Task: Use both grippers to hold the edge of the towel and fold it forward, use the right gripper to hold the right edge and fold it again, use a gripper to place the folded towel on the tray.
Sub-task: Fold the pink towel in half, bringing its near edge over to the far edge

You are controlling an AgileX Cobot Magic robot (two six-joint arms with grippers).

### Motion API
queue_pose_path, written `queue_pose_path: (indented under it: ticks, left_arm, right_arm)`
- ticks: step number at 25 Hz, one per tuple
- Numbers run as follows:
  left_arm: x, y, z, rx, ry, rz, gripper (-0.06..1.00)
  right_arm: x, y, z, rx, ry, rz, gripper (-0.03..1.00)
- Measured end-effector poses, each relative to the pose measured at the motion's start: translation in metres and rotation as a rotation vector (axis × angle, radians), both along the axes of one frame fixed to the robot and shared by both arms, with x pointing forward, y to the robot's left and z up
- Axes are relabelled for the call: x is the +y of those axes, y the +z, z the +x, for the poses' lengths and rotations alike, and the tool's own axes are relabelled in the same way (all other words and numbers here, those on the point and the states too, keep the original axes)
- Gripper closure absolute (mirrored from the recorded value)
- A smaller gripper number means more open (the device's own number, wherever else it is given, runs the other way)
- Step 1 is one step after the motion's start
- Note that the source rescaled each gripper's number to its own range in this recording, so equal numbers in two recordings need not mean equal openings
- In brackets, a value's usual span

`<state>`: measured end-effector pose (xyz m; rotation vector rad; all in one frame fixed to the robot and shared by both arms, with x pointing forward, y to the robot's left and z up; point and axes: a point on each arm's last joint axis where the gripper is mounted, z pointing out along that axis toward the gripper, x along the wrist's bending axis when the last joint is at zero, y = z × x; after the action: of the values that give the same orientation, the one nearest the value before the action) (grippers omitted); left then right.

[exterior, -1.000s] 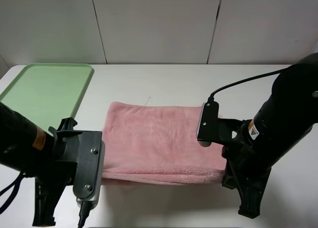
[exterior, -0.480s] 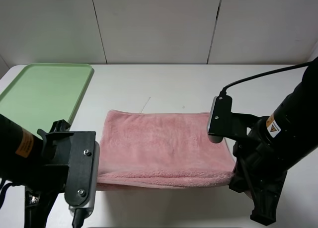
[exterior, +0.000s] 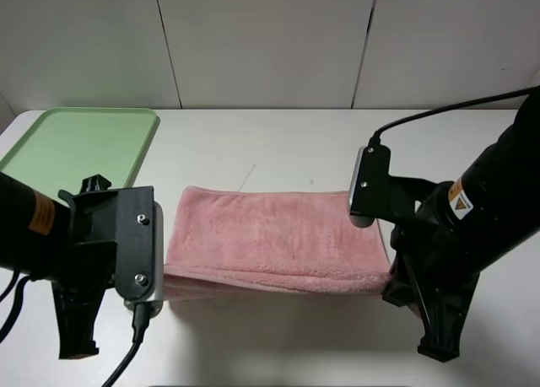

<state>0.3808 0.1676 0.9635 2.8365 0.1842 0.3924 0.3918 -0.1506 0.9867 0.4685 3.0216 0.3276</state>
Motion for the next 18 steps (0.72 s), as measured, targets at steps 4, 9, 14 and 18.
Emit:
queue_pose_path:
  ticks: [4,9,14,18]
  left_arm:
    - [0.007,0.001,0.009,-0.029,0.025,-0.007,0.94]
    - [0.008,-0.006,0.020,-0.039,0.058,-0.011,0.94]
    - [0.007,-0.017,0.032,-0.049,0.080,-0.013,0.94]
    - [0.008,-0.025,0.044,-0.045,0.107,-0.006,0.94]
  right_arm:
    - [0.006,0.014,0.010,-0.065,0.015,0.018,0.97]
    - [0.014,0.010,0.022,-0.066,0.027,-0.011,0.97]
    - [0.023,-0.003,0.034,-0.040,0.039,-0.058,0.97]
    - [0.029,-0.008,0.043,-0.043,0.048,-0.074,0.97]
